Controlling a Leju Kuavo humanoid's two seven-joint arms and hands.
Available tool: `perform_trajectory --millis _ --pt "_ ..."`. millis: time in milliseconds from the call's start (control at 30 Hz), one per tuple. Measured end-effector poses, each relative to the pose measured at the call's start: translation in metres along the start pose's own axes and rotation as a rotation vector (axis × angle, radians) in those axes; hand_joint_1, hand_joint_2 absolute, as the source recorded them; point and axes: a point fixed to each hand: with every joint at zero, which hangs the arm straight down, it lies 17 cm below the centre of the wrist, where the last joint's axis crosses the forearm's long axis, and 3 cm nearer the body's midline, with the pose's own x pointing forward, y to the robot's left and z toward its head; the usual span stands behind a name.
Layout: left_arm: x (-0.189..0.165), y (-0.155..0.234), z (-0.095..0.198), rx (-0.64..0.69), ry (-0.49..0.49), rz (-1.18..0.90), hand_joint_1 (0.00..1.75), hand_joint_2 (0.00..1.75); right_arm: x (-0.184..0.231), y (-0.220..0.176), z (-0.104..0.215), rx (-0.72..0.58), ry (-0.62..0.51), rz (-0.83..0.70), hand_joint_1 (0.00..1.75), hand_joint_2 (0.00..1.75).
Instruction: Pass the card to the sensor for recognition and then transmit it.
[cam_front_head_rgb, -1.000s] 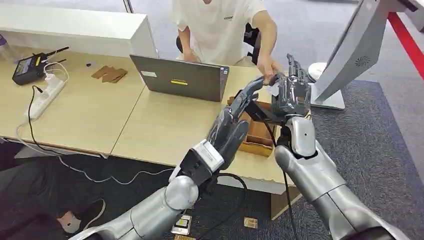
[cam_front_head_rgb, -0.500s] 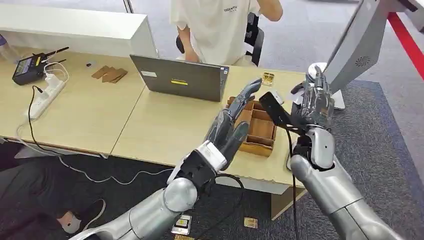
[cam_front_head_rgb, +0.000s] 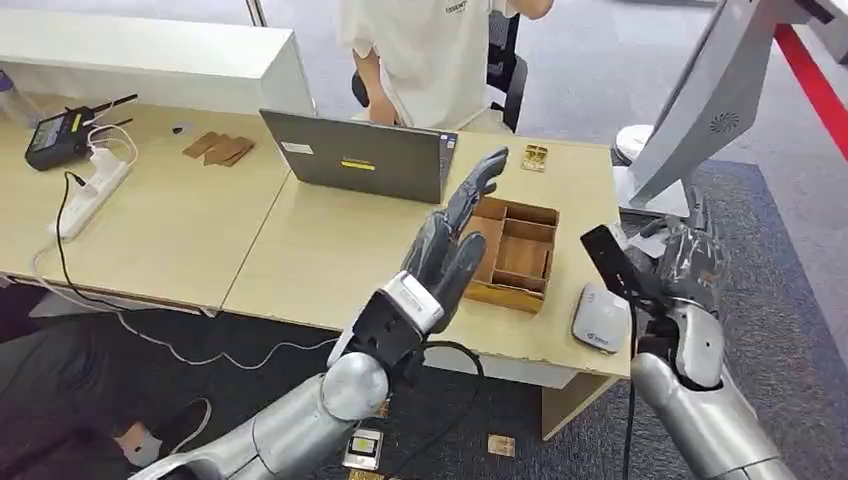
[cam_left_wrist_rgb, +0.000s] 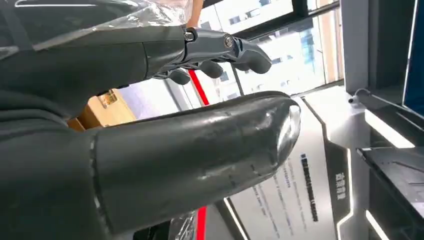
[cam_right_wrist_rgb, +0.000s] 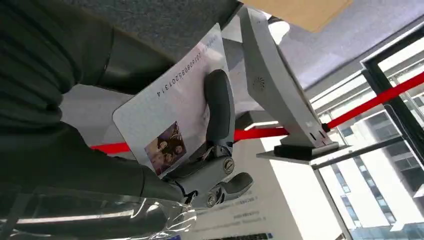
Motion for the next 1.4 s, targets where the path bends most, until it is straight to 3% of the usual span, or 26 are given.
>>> perform_trajectory --millis 467,967,1400 --pt "0.008 0.001 -0.007 -0.008 -0.043 0.029 0.00 0.00 -0.004 0.044 0.014 0.143 -0.015 0.045 1.75 1.75" --pt "0.003 0.001 -0.006 -0.007 -0.027 0.021 0.00 0.00 -0.039 0.093 0.035 0.270 0.081 0.066 1.75 1.75" --pt "0.000 -0.001 -0.005 -0.012 -0.012 0.008 0.00 0.00 -0.060 0.113 0.053 0.316 0.131 0.079 1.75 1.75"
